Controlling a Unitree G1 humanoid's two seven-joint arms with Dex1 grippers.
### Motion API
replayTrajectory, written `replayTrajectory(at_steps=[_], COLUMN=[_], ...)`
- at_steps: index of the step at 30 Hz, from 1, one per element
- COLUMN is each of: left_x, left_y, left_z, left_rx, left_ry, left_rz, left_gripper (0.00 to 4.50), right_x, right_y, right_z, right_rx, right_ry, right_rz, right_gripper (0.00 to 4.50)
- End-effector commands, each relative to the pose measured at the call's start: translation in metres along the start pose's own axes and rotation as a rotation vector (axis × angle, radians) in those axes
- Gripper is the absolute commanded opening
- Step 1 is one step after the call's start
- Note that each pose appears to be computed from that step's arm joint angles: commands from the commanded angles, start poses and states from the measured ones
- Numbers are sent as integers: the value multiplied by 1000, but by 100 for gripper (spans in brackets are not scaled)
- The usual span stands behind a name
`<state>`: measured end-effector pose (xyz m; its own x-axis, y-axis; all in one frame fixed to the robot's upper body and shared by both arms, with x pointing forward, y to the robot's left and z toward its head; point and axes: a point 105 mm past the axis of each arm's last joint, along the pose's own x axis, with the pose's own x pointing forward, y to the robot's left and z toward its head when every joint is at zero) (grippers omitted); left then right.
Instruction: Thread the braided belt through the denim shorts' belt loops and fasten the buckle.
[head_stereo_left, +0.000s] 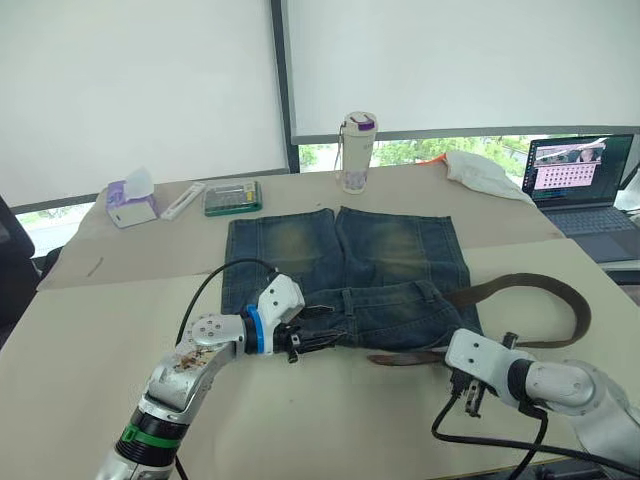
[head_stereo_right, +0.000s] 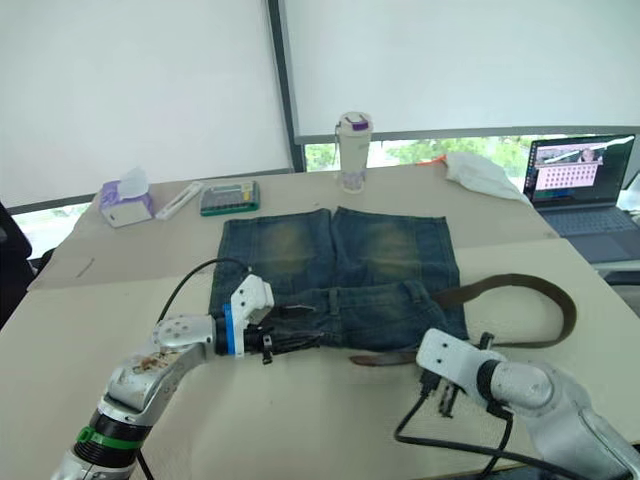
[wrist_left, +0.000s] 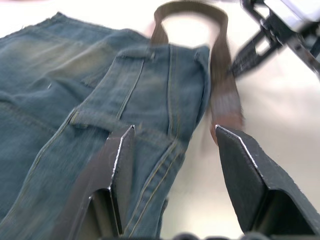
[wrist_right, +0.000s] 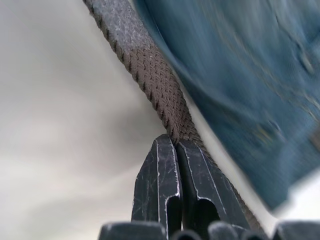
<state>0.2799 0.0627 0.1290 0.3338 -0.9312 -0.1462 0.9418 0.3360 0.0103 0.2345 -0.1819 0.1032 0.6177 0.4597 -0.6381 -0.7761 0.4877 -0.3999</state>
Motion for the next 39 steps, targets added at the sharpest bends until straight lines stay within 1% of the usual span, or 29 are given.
replayTrajectory(at_steps=[1,4,7,9,13,21,22,24,25,28,29,34,37,39], left_x=[-5,-7,-11,-12,-4,3,3,1,1,2,3,3,3,7], left_y=[-7,-14,-15,-16,-25,-30,-32,-34,-33,-36,-38,-42,-40,-34], left_z=[11,13,15,18,35,53,55,56,58,59,59,60,59,60], left_rx=[-110,-196,-220,-226,-238,-183,-170,-162,-163,-163,-165,-189,-192,-202], left_ry=[-62,-70,-57,-54,-90,-118,-113,-110,-113,-114,-115,-116,-114,-133], left_rz=[-74,-154,-210,-235,-337,-413,-426,-449,-451,-473,-481,-522,-513,-477], left_gripper=[271,271,271,271,271,271,217,166,125,26,2,2,2,2], right_x=[-19,-24,-29,-31,-30,-27,-27,-27,-27,-28,-28,-29,-29,-26], right_y=[7,13,14,18,26,29,28,28,28,32,33,34,33,15], right_z=[39,56,70,74,73,64,63,61,60,58,58,56,57,58], right_rx=[64,127,172,191,202,202,213,224,227,239,241,246,251,259], right_ry=[-160,-233,-295,-317,-313,-276,-272,-265,-262,-255,-254,-247,-250,-279], right_rz=[82,171,236,281,335,359,355,356,358,374,377,370,362,238], right_gripper=[2,2,2,2,2,2,0,0,0,0,0,0,0,0])
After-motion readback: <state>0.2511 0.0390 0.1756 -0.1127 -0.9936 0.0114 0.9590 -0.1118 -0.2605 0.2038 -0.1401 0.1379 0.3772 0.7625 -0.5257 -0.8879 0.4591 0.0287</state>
